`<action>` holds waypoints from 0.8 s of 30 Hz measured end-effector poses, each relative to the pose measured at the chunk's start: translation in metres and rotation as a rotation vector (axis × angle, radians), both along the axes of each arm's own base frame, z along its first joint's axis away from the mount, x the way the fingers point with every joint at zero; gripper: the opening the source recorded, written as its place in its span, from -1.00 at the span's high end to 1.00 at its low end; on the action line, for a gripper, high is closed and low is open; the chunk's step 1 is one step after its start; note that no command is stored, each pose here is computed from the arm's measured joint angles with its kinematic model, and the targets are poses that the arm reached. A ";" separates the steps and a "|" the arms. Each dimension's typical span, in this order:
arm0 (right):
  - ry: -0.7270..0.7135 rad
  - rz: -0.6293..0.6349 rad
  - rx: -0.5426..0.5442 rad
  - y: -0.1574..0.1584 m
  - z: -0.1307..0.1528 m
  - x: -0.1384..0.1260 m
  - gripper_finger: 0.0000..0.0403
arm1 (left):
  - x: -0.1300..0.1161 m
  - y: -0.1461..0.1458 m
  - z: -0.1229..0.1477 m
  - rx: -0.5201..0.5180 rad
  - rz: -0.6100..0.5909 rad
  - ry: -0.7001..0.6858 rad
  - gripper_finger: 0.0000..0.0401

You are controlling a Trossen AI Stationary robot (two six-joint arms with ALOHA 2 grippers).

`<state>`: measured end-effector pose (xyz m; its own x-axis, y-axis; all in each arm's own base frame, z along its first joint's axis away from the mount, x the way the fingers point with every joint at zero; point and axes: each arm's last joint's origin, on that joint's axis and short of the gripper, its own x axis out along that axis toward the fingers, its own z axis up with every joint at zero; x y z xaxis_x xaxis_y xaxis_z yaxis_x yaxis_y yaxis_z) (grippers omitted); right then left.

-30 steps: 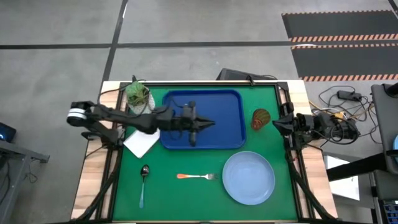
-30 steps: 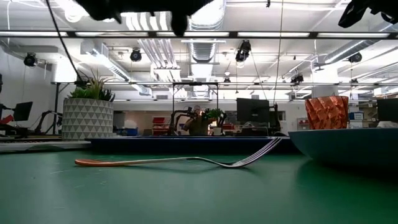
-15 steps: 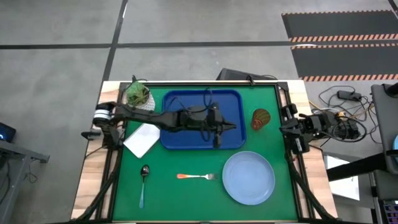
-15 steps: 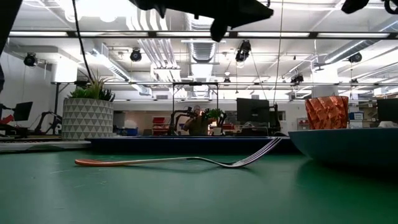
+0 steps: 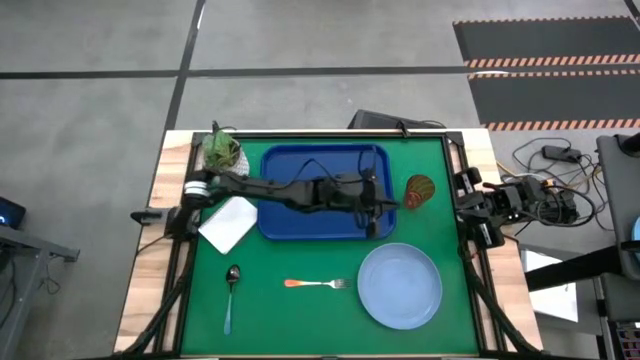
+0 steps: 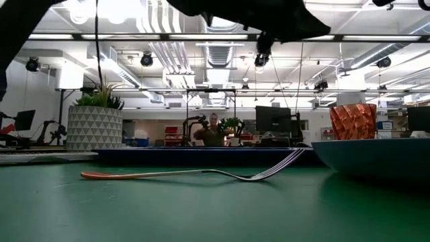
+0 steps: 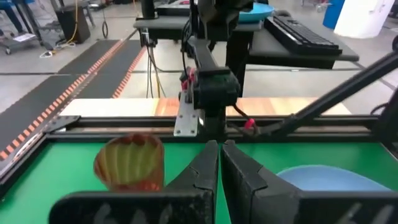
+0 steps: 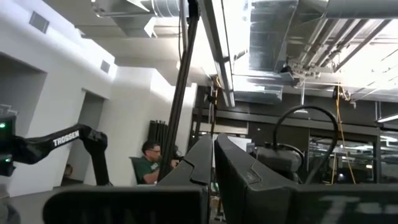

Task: Pick and place plate/cup/fork/spoon on tray
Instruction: Put the red cup on the blue tray

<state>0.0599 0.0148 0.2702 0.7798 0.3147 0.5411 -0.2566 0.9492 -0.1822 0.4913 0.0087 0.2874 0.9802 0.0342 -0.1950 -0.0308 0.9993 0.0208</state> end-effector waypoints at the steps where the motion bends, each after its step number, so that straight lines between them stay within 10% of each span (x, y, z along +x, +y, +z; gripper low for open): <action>1: 0.000 0.001 0.001 0.000 0.000 0.000 0.96 | 0.004 0.002 0.000 0.007 0.001 -0.007 1.00; 24: 0.014 0.063 0.065 0.000 0.005 -0.003 0.96 | 0.086 0.031 -0.069 0.102 0.020 -0.031 0.99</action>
